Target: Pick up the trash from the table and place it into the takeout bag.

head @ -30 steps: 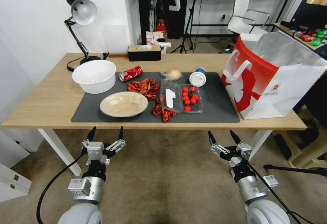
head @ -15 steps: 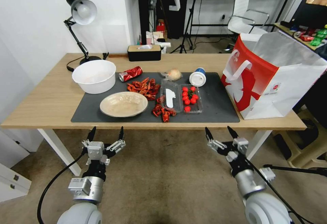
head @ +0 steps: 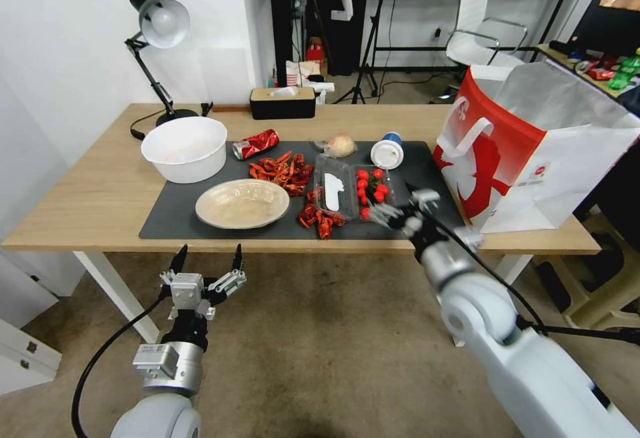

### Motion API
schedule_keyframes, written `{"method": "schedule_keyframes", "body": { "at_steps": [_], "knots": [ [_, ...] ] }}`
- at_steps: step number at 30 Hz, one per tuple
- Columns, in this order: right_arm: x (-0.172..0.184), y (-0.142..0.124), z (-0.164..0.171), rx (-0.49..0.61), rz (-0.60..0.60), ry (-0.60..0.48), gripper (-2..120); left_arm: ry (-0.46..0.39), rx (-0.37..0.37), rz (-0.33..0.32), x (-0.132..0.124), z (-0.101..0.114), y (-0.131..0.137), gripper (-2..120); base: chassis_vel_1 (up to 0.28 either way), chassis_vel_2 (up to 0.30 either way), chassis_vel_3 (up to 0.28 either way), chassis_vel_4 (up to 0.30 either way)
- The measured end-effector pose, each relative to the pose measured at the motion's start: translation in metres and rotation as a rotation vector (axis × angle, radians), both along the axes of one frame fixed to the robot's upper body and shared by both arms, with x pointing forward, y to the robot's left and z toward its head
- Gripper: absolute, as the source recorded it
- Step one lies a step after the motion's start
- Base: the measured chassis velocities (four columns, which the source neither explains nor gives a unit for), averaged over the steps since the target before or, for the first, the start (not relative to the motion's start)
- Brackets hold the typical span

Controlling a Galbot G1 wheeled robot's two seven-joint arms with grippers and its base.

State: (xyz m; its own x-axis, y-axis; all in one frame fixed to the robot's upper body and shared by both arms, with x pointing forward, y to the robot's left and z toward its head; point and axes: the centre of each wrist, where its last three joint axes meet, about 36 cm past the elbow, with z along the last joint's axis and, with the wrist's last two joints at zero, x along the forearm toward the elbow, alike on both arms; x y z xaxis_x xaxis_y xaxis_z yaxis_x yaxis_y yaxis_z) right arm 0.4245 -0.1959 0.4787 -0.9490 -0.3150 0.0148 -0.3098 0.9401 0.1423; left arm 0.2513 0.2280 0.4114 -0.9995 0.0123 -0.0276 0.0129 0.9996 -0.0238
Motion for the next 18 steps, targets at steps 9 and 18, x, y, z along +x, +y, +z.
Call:
{"method": "schedule_keyframes", "body": {
  "at_steps": [9,18],
  "knots": [
    [0.045,0.031,0.036,-0.115,-0.123,0.053,100,0.001,0.008,0.016,0.0,0.002,0.005,100,0.0,0.0,0.0,0.0],
    [0.092,0.044,0.069,-0.205,-0.224,0.143,100,0.008,0.008,0.022,0.002,0.0,0.007,100,0.0,0.0,0.0,0.0]
  ]
}}
